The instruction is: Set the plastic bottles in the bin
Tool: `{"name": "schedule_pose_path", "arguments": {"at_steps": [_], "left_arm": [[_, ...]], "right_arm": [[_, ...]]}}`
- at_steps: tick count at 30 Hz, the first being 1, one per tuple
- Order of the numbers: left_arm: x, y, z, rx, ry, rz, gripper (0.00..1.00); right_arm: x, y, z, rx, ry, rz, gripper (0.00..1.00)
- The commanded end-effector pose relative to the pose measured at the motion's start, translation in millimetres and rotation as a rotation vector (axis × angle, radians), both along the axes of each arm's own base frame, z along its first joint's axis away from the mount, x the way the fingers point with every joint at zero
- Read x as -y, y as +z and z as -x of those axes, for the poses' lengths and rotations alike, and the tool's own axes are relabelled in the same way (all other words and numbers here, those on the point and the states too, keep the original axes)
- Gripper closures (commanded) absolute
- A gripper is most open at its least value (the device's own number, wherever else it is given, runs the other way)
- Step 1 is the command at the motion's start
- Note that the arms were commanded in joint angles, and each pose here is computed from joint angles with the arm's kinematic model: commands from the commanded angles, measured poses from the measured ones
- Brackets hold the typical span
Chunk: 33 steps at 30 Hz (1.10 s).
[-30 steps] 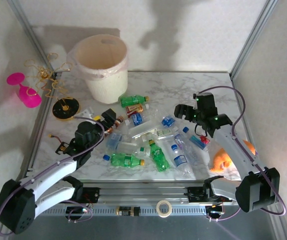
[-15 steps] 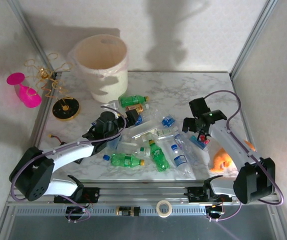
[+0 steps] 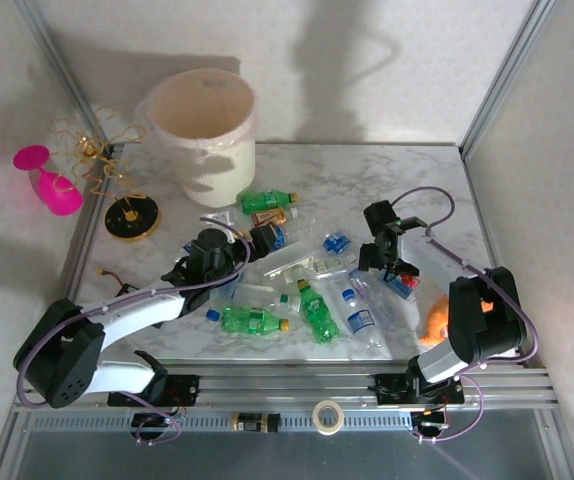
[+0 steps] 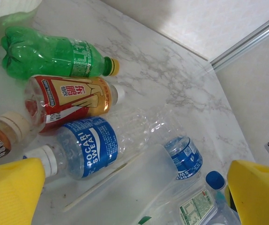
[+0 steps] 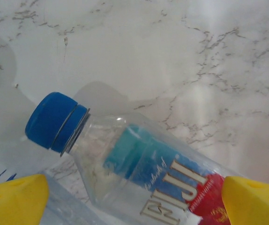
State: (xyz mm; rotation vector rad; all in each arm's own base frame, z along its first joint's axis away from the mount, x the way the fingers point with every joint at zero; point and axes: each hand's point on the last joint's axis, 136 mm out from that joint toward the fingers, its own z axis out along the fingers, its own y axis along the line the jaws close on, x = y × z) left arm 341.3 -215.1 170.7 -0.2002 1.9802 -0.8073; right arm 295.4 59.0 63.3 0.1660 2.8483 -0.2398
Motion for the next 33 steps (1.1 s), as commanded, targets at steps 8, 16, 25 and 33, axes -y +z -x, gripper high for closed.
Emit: {"name": "schedule_pose_path", "arguments": {"at_steps": [8,16,25,33], "left_arm": [[-14.1,20.3,5.2,0.057,0.064,0.044,0.0],[-17.3,16.1,7.1,0.046,0.076,0.043,0.0],[-13.9,15.2,4.3,0.044,0.067,0.04,0.01],[-12.5,16.0,3.2,0.041,0.067,0.049,0.0]], "right_arm": [[22.1,-3.7,-45.5,0.083,-0.042,0.005,0.05],[28.8,-14.1,-49.5,0.063,-0.051,-0.003,0.04],[35.0,-36.8,-33.1,0.002,-0.06,0.026,0.09],[37.3,-43.1,-34.3,0.0,-0.058,0.043,0.21]]}}
